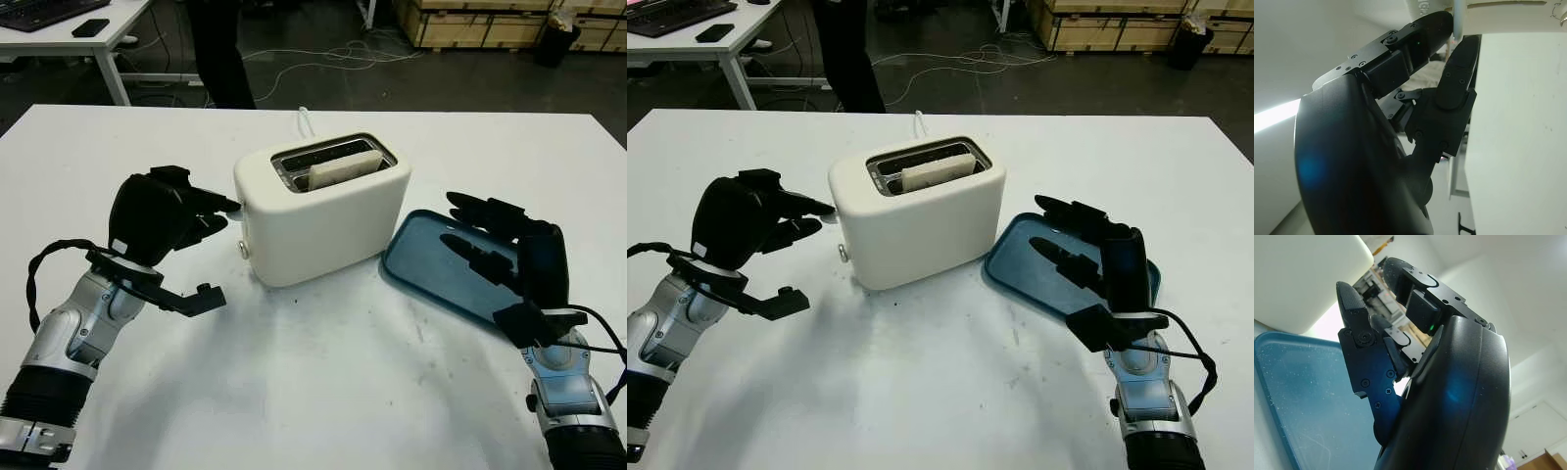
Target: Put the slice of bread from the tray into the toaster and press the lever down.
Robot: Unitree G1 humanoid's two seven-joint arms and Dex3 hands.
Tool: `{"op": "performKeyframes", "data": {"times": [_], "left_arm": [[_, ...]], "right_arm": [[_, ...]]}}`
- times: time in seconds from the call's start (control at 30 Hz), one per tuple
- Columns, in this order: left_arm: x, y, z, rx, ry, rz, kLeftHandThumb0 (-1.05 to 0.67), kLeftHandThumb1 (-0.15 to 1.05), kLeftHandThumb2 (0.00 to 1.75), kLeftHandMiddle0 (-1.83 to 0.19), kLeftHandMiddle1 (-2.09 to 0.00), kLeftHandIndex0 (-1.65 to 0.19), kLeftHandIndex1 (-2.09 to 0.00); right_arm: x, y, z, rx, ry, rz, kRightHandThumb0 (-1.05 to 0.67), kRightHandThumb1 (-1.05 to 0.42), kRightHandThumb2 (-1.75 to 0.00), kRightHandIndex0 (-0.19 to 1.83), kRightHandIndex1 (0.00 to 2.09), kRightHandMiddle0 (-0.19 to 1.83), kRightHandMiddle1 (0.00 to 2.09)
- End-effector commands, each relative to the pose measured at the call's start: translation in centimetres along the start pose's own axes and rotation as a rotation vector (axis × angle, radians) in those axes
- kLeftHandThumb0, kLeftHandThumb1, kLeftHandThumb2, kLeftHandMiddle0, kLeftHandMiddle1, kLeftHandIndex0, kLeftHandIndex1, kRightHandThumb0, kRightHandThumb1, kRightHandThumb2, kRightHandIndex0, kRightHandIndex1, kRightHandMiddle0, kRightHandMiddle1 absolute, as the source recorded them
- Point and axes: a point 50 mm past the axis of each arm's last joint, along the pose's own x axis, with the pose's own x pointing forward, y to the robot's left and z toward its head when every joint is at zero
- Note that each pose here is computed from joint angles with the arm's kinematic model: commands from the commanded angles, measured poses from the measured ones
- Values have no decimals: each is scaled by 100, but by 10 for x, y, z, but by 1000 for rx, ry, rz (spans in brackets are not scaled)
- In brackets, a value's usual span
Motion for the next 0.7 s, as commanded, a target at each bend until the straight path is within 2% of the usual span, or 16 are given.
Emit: {"op": "performKeyframes", "data": {"times": [0.0,0.37,0.67], "left_arm": [[-1,-2,3,-29,-5,-2,-29,77,0,-88,-125,-125,-1],[-1,-6,3,-41,-9,2,-21,73,0,-88,-126,-128,-2],[-2,-11,1,-65,3,-25,-20,75,1,-90,-126,-130,-3]], "right_arm": [[1,1,1,10,-13,-8,-31,-78,0,104,1,95,0],[2,0,2,7,-16,-4,-30,-78,0,104,0,94,0],[2,-1,3,8,-10,-2,-32,-78,0,104,0,93,0]]}}
